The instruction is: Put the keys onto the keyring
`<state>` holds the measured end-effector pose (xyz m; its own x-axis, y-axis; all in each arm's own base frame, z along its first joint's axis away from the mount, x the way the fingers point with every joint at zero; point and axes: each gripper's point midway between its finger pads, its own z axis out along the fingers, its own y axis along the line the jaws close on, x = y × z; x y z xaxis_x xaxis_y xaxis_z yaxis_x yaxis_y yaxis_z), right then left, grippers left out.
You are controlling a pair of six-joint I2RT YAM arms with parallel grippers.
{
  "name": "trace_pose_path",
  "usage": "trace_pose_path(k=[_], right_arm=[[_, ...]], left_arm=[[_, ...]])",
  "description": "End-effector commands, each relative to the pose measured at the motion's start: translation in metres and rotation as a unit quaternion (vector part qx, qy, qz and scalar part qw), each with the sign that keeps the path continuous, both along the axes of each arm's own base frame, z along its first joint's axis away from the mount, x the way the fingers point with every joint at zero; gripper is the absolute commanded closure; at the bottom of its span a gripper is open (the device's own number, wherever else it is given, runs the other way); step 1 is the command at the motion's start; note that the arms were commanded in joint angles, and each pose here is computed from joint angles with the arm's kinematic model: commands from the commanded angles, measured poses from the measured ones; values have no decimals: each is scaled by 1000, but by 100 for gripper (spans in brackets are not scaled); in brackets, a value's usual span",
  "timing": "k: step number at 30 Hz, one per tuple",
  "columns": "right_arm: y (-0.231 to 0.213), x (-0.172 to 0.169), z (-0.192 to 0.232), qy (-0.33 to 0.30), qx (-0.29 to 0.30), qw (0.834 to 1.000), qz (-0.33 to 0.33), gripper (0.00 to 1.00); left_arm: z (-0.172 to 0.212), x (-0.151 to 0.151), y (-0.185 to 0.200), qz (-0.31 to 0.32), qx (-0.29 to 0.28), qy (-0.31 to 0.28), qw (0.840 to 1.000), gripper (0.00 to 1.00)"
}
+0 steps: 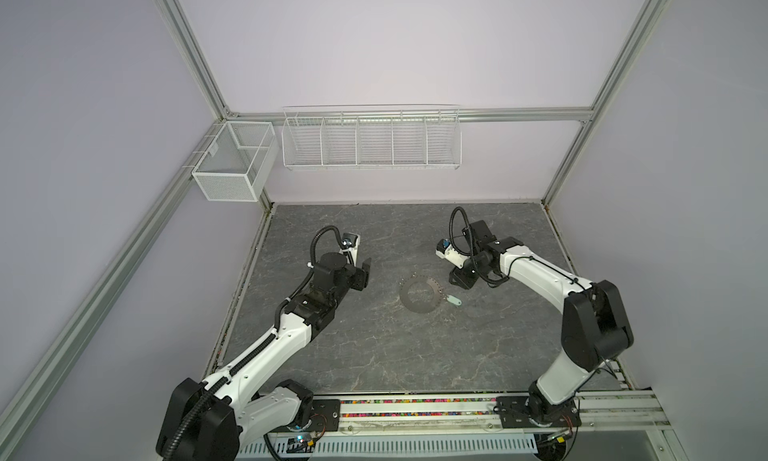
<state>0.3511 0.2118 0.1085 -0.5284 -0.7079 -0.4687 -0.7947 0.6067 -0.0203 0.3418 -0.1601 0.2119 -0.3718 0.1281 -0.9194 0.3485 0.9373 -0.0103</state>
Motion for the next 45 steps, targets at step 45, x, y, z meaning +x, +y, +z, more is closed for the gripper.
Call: trace_pose_path(k=[45], right_arm=[[134, 11, -76, -43, -58, 997, 17, 75]], left_arm=[[-8, 3, -7, -19, -78, 55, 995, 32]])
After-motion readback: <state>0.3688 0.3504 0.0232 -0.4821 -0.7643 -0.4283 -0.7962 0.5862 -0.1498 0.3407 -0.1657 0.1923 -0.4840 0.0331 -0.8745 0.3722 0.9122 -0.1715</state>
